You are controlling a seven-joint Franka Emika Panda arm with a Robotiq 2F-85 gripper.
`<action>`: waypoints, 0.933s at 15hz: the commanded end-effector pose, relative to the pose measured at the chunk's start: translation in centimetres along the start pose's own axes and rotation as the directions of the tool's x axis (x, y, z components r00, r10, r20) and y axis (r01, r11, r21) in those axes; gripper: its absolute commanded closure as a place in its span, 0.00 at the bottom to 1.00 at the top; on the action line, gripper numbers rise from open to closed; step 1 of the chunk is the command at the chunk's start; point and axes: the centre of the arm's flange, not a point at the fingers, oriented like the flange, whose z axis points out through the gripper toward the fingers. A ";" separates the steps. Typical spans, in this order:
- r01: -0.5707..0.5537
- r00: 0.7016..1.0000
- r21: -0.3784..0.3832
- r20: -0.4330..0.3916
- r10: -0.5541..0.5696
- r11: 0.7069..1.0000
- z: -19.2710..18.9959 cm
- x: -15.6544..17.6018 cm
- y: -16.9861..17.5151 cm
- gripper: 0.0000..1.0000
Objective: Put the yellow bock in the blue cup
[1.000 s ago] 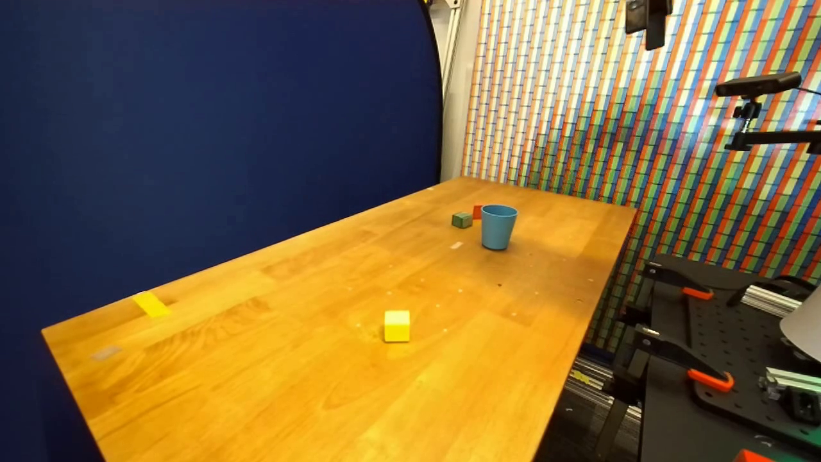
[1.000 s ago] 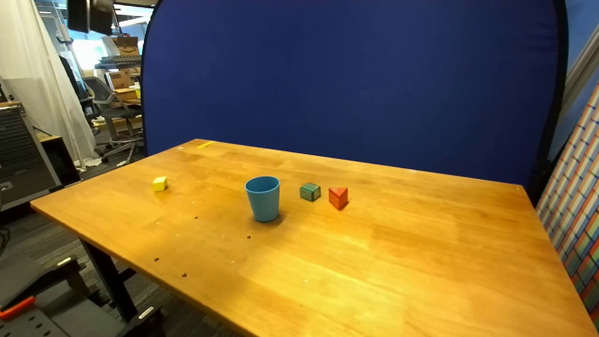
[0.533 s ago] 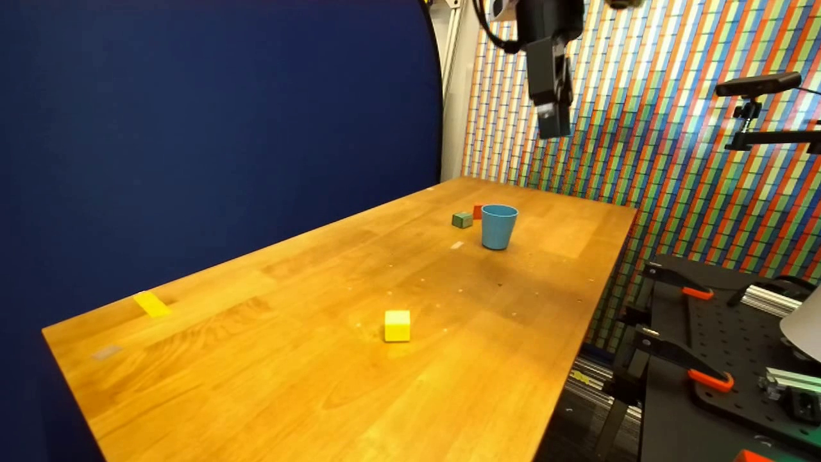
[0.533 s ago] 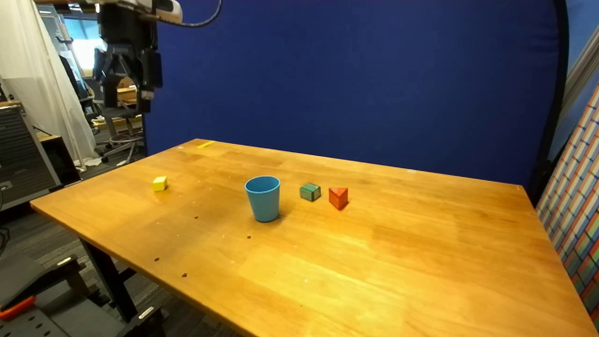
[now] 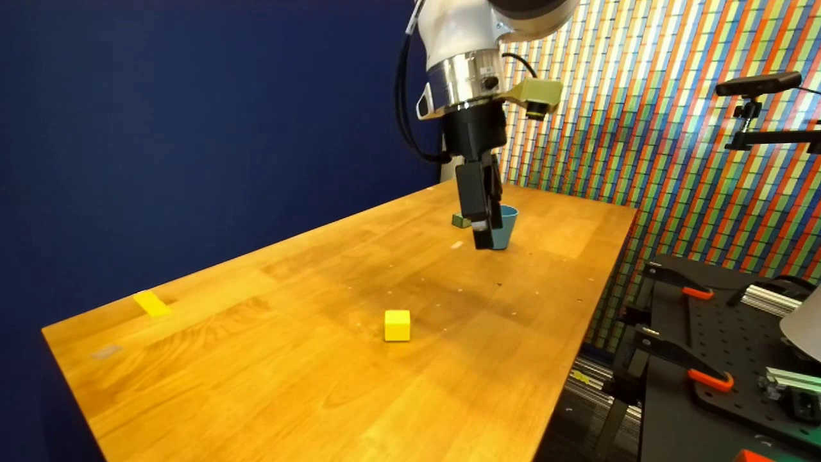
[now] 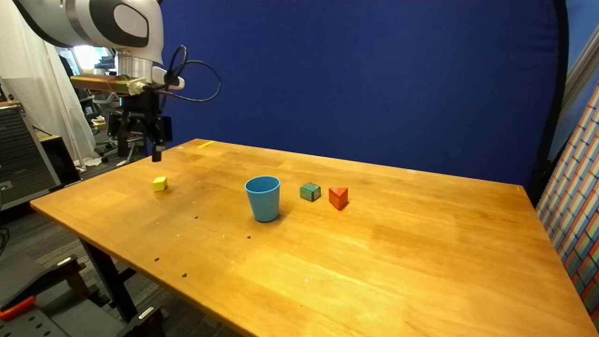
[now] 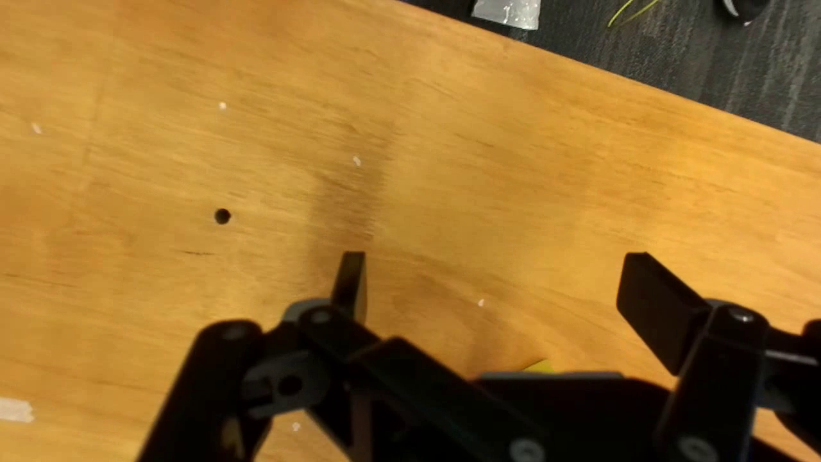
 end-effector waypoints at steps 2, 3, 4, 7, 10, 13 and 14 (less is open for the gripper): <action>0.084 0.996 0.012 -0.017 -0.084 0.996 3.2 4.5 -2.9 0.00; 0.099 0.995 0.005 -0.021 -0.099 0.995 4.0 5.0 -3.6 0.00; 0.116 0.993 0.003 -0.023 -0.116 0.993 4.6 5.6 -4.1 0.00; 0.168 0.985 -0.035 -0.042 -0.169 0.985 6.2 7.2 -5.5 0.00; 0.211 0.976 -0.051 -0.052 -0.213 0.976 7.9 8.5 -6.9 0.00; 0.254 0.963 -0.084 -0.075 -0.261 0.963 9.3 9.8 -8.1 0.00; 0.267 0.958 -0.090 -0.083 -0.274 0.959 9.6 10.2 -8.4 0.00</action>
